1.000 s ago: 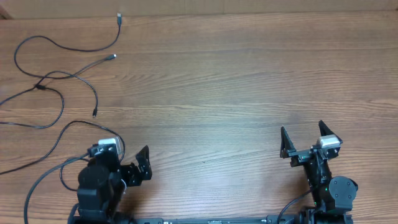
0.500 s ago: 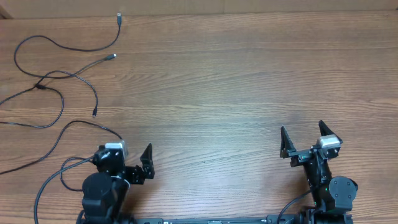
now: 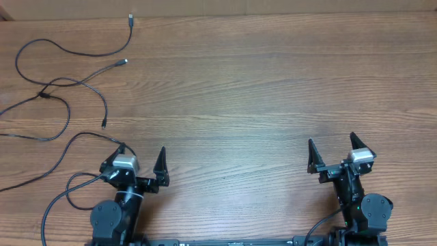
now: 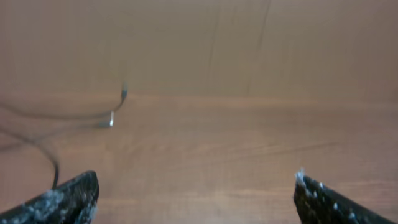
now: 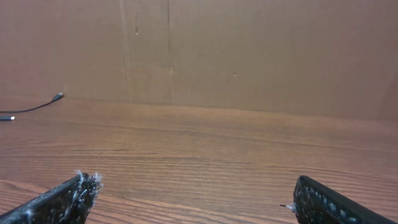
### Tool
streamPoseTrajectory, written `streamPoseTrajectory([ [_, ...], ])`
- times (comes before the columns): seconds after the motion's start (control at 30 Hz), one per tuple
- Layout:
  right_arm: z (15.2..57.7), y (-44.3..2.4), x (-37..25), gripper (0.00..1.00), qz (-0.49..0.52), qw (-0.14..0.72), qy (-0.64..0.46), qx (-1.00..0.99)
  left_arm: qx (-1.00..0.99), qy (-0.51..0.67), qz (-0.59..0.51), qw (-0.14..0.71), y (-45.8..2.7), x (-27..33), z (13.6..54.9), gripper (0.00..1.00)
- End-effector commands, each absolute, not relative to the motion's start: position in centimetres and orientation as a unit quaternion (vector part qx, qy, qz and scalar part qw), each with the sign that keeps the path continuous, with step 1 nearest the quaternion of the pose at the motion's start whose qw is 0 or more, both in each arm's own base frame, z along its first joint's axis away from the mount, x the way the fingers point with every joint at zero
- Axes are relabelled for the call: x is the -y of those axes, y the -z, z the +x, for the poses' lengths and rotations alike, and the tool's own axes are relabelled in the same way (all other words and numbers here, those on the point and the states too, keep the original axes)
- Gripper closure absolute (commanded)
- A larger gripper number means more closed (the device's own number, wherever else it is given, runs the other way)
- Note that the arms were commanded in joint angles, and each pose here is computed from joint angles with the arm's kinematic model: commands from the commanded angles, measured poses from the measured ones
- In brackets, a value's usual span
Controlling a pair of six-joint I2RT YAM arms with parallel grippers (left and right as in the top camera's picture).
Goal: Untangle cables
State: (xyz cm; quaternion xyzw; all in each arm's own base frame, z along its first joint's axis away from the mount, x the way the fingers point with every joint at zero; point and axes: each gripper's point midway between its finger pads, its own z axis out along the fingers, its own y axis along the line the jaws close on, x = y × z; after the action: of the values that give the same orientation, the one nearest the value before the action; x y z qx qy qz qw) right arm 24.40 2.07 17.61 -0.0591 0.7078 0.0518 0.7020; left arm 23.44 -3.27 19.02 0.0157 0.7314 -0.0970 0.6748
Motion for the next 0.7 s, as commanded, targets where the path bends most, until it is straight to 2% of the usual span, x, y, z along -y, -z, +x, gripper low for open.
streamPoseTrajectory([
  [0.0, 24.4, -17.4, -2.0, 0.0, -0.056, 0.703, -0.052, -0.707, -0.709, 0.086, 0.047, 0.698, -18.4, 3.7, 24.0, 0.0],
  [0.23, 24.4, -17.4, -2.0, 0.0, -0.056, 0.703, -0.052, -0.707, -0.696, 0.057, 0.05, 0.714, -18.1, 3.1, 24.5, 0.0],
  [0.37, 24.4, -17.4, -2.0, 0.0, -0.056, 0.703, -0.052, -0.707, -0.73, 0.037, 0.038, 0.682, -15.8, 2.3, 24.5, 0.01],
  [0.67, 24.4, -17.4, -2.0, 0.0, -0.056, 0.703, -0.052, -0.707, -0.733, 0.025, 0.025, 0.679, -15.6, 1.5, 24.6, 0.01],
])
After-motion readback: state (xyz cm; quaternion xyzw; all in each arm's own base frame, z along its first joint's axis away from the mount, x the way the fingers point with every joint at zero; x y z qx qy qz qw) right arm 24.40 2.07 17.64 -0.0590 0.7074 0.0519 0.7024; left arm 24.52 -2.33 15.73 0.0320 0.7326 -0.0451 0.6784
